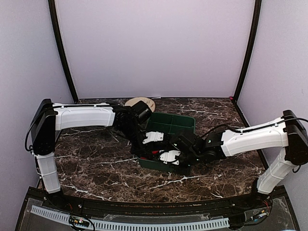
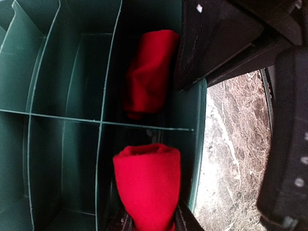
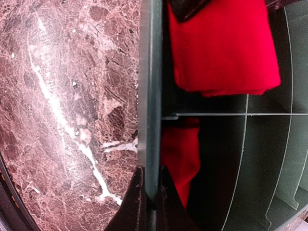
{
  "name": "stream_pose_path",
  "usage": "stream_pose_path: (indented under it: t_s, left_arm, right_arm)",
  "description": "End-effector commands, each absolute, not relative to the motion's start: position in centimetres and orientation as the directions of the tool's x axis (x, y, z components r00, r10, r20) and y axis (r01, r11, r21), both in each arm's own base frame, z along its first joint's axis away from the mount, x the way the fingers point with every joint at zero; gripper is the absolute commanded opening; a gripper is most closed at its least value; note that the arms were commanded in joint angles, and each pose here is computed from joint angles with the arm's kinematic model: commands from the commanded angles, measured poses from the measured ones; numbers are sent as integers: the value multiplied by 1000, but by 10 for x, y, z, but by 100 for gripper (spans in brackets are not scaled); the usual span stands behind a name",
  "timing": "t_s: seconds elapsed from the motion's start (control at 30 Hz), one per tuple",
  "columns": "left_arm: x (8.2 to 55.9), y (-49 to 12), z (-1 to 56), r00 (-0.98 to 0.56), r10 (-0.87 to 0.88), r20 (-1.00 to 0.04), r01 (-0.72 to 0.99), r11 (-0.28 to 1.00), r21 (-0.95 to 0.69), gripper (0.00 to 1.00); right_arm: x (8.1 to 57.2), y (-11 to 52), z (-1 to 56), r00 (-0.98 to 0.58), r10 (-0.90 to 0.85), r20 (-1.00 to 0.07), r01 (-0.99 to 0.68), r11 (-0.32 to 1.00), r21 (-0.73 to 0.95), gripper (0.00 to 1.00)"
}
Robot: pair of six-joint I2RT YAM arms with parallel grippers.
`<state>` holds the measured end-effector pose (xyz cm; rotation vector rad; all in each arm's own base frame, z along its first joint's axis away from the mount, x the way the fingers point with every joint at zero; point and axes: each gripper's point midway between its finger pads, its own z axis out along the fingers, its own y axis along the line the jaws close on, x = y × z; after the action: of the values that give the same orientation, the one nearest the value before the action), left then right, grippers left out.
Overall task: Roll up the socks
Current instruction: Place the sock in the storage box.
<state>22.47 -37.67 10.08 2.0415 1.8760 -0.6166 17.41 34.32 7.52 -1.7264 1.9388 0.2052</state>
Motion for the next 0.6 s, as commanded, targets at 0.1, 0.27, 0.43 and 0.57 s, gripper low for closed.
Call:
stream_pose_path:
  t_s: [0.1,0.27,0.43,0.57]
  left_arm:
    - [216,-378,91,38,875,-482,986,-111,-123,27]
    - [216,-378,81,27,884,-467,984,-106,-144,27]
    - [216,-377,73,24,893,-449,983,-104,-154,29]
    - [215,-376,66,12,900,-435,981,-95,-170,32]
  right_arm:
    - [168,356,94,1,-840,-543,-960,151,-236,0]
    - [167,356,95,1,-838,-546,-960,152,-234,0]
    - [167,356,94,-1,-840,-543,-961,151,-233,0]
    - [168,356,92,-5,-841,-541,-960,156,-233,0]
